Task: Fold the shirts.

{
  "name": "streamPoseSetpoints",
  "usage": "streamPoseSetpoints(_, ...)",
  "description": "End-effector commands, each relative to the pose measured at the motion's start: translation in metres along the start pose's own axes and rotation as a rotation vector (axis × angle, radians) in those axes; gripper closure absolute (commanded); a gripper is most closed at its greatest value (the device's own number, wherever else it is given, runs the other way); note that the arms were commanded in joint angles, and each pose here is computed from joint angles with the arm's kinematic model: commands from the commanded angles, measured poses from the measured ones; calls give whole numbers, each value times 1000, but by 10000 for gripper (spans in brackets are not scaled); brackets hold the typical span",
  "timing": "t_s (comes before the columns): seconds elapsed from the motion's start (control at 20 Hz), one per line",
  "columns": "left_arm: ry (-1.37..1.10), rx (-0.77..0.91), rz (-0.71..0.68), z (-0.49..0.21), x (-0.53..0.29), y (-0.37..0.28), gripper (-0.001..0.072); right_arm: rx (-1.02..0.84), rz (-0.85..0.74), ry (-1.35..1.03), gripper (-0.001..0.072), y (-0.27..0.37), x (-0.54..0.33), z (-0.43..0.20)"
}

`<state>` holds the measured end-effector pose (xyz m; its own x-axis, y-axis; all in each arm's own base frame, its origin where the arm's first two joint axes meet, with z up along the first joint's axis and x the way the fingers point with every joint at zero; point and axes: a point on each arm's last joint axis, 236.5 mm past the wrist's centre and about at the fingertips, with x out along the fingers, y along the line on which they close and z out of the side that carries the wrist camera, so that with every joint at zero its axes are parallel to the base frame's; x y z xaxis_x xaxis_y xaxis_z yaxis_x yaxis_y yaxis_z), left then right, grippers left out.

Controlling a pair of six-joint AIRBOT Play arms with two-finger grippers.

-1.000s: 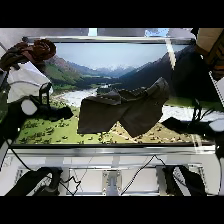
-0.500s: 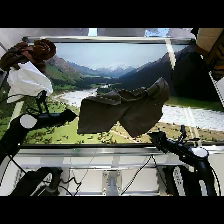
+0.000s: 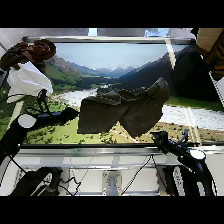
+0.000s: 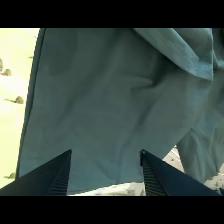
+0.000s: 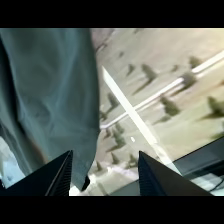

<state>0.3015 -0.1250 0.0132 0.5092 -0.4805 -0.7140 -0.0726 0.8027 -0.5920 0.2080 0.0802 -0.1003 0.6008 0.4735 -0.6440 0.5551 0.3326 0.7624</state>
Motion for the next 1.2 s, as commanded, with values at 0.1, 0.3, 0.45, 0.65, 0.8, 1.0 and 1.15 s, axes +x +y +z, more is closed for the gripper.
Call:
streamPoseSetpoints(0.1,-16,1,-12,5,-1,-4,208,59,24,-41,277,3,1,9)
streamPoseSetpoints(0.3,-35,0,-12,9,-1,-4,208,91,89,-82,278,19,-1,20)
streamPoseSetpoints(0.45,-42,0,-11,11,-1,-4,208,42,102,-96,281,26,1,20)
streamPoseSetpoints(0.65,-46,1,-10,12,-1,-4,207,-133,101,-108,343,51,4,19)
streamPoseSetpoints(0.8,-47,1,-11,12,-1,-4,208,-135,-57,-38,344,16,13,3)
streamPoseSetpoints(1.0,-53,19,-10,13,-1,-4,208,-123,-98,14,341,5,23,-11)
streamPoseSetpoints(1.15,-54,21,-9,14,-1,-3,208,-127,-93,-2,341,8,29,-12)
